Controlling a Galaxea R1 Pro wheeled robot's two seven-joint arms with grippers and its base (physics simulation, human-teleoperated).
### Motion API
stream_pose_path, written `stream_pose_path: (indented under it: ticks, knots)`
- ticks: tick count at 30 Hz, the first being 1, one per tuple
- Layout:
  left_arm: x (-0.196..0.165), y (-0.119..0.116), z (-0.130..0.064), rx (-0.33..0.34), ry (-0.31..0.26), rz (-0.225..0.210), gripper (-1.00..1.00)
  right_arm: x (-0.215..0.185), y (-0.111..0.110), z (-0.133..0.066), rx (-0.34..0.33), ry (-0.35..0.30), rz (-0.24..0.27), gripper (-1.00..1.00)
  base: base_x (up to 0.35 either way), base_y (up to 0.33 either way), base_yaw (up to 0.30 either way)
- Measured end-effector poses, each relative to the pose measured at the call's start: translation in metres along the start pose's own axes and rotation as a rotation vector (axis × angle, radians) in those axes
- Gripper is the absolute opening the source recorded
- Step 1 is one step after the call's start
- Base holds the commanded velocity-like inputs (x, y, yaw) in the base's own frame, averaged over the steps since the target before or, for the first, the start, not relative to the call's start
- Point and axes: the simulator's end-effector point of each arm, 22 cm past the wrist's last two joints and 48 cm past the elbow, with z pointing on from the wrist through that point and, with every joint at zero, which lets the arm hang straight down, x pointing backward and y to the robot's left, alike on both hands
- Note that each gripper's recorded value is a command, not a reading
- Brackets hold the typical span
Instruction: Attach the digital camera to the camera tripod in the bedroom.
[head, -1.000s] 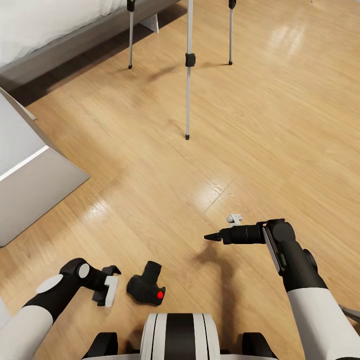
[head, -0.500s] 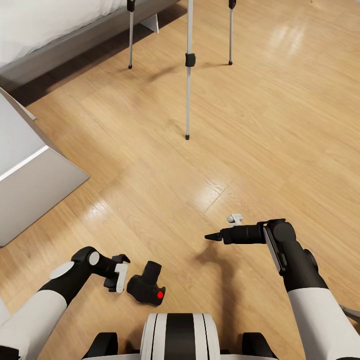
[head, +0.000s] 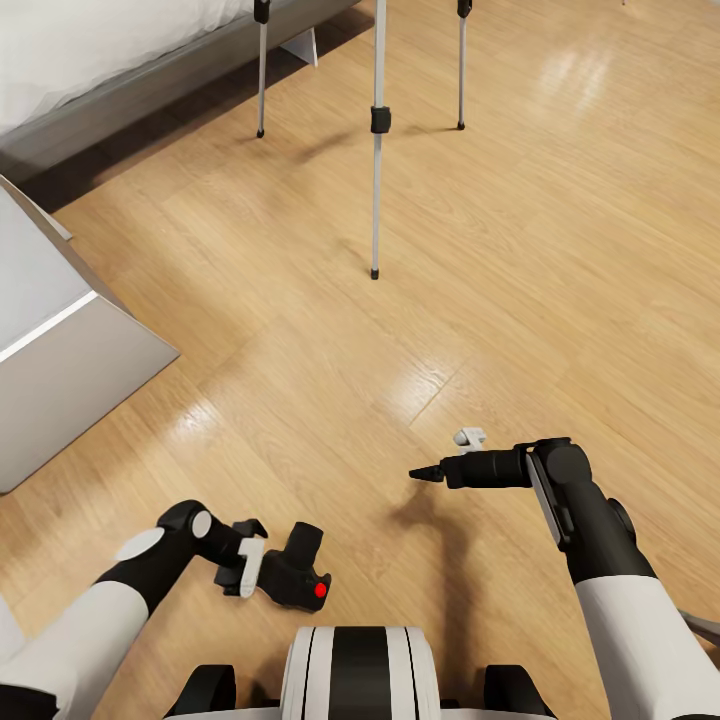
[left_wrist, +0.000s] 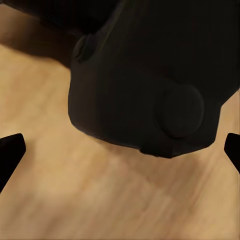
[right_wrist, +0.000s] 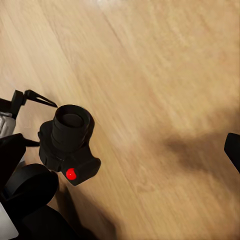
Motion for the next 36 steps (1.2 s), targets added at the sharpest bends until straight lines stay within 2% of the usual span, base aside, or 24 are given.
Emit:
stream_pose_path:
  ticks: [16, 21, 36]
  knots:
    - [-0.002, 0.000, 0.002, 0.003, 0.009, 0.014, 1.00, 0.000, 0.000, 0.001, 0.004, 0.001, -0.001, 1.00, 0.000, 0.000, 0.000]
    - [-0.003, 0.004, 0.002, -0.016, 0.009, 0.014, 1.00, 0.000, 0.000, 0.001, 0.004, 0.001, -0.001, 1.00, 0.000, 0.000, 0.000]
    - [-0.033, 0.013, 0.015, -0.058, -0.028, 0.023, 1.00, 0.000, 0.000, 0.001, 0.005, 0.001, -0.001, 1.00, 0.000, 0.000, 0.000]
